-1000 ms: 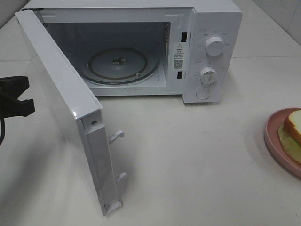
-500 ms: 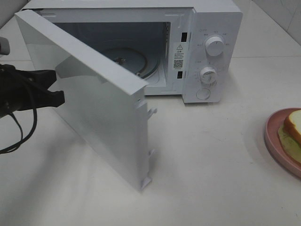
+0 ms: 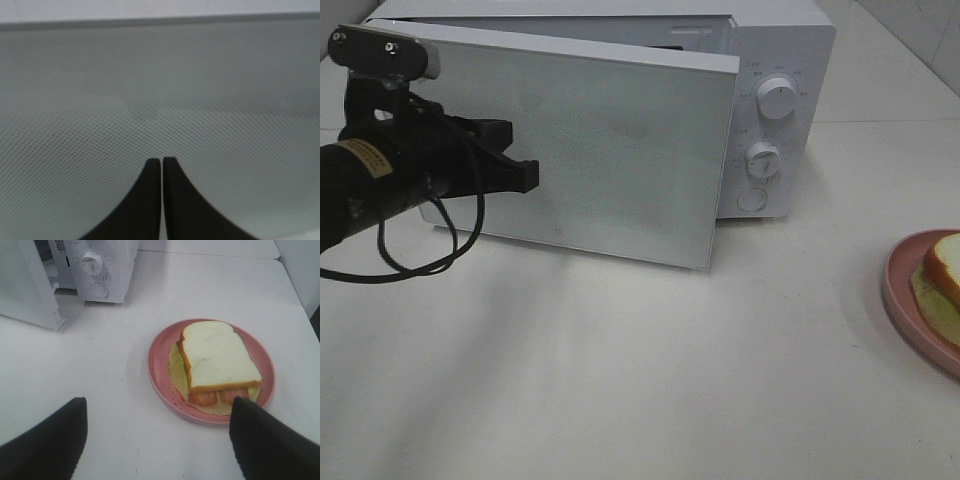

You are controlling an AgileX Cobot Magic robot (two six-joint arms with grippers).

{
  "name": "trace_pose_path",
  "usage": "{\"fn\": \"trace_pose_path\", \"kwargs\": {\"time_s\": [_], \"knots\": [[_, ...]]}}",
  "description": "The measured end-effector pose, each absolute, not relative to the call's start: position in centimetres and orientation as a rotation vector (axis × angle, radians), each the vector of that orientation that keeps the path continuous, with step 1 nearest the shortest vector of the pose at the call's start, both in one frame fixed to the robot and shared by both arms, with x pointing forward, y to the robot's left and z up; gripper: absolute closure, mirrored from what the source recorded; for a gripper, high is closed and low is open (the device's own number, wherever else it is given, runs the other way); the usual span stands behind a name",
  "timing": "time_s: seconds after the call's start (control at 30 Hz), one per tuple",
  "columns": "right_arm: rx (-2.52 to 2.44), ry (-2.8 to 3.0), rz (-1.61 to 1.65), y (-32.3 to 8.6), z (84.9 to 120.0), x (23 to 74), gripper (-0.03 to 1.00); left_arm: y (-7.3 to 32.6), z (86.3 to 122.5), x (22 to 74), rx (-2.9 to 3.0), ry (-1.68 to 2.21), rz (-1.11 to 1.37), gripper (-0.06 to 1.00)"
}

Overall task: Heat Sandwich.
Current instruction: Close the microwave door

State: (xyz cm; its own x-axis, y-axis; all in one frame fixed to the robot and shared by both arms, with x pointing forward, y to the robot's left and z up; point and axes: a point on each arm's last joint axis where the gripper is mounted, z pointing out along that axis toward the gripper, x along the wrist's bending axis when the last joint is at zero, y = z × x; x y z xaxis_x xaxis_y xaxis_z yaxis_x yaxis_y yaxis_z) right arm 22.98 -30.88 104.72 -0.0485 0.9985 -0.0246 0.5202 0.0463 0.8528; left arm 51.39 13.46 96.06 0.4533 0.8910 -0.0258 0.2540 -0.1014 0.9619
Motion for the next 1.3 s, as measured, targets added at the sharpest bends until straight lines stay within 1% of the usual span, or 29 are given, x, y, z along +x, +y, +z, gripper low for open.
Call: {"fn": "trace_pose_path", "kwargs": {"time_s": [0.47,0.77,0.97,1.3], "knots": [[1.551,1.651,0.900,-30.9,104.7,23.0,0.20,7.3,96.8,53.7,1.638,0.968,0.686,0.94],[1.551,1.651,0.900,-30.9,104.7,23.0,0.20,4.3,96.8,54.9,1.640,0.953,0.645,0.94],[1.551,1.651,0.900,-30.9,104.7,23.0,0.20,2.9,96.5,55.6,1.640,0.956,0.625,0.94],[1.551,1.651,0.900,-30.9,104.7,23.0,0.20,1.8,96.0,56.2,1.650,0.983,0.595,0.94]]}}
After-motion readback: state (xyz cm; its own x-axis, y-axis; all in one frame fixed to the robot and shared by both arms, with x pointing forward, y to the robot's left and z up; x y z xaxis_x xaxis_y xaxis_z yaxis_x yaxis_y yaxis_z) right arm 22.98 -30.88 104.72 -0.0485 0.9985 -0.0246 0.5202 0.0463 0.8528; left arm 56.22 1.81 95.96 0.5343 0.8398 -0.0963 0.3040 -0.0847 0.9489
